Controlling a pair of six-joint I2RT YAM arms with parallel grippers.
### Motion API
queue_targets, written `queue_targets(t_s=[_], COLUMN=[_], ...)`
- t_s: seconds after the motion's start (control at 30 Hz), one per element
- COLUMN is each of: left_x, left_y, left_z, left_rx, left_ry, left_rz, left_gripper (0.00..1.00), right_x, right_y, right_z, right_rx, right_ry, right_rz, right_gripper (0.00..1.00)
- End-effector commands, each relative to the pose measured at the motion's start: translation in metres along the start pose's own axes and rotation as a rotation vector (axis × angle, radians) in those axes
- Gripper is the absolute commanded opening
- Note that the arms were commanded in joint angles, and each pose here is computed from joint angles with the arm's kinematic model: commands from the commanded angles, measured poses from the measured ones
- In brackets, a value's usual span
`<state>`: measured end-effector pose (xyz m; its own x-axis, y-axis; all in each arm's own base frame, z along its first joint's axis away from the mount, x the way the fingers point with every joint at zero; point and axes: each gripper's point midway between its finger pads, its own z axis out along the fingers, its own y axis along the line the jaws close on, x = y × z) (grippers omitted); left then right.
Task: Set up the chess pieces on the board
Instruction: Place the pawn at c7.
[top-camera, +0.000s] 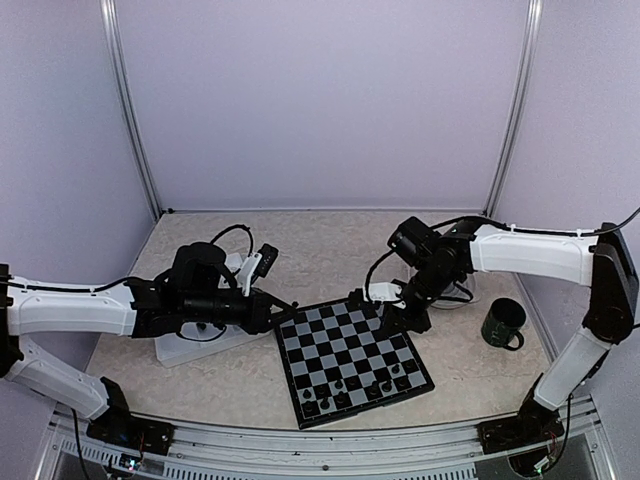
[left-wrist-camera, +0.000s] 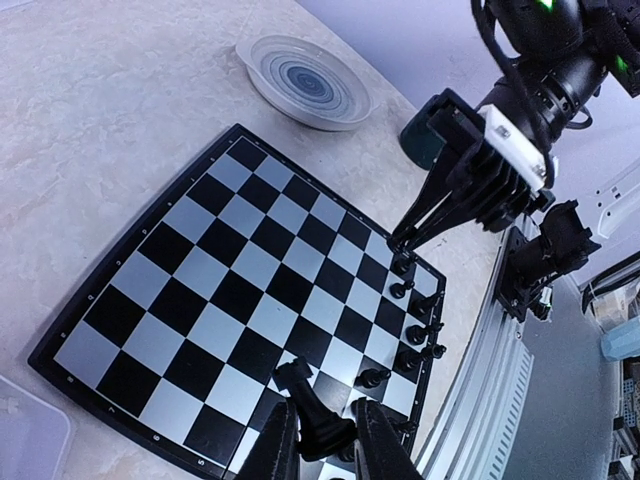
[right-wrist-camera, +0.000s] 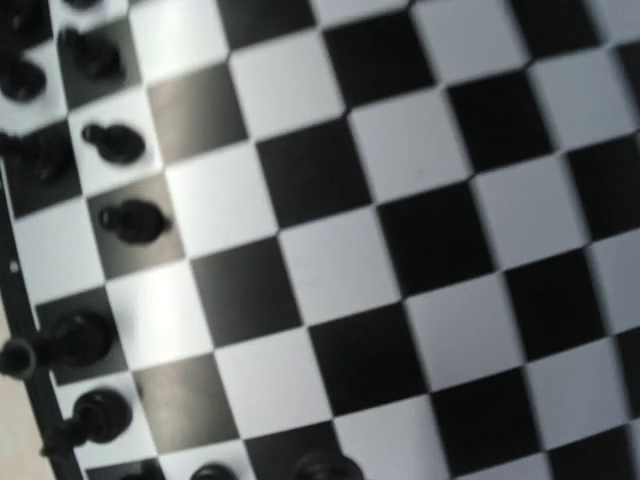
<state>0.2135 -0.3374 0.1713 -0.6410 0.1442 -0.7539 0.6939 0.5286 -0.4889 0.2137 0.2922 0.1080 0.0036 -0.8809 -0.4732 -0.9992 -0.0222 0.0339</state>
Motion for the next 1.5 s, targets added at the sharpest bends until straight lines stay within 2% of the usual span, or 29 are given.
queue_targets(t_s=[0.0, 0.53, 1.47], left_x=[-0.004, 0.004, 0.009], left_y=[-0.003, 0.004, 0.007], left_z=[-0.002, -0.004, -0.001], left_rx=[-0.002, -0.026, -0.032], left_ry=[-0.008, -0.003, 0.014], left_rz=[0.026, 0.027, 0.026], left_gripper=[0.19, 0.19, 0.19], right_x=[0.026, 0.033, 0.035], right_y=[0.016, 0.044, 0.058], right_z=[0.018, 0.052, 0.065], right_rx=[-0.097, -0.183, -0.220], right_ry=[0.108, 0.216, 0.257], right_rz=[0.010, -0.053, -0.081], right_gripper=[0.00, 0.03, 0.07])
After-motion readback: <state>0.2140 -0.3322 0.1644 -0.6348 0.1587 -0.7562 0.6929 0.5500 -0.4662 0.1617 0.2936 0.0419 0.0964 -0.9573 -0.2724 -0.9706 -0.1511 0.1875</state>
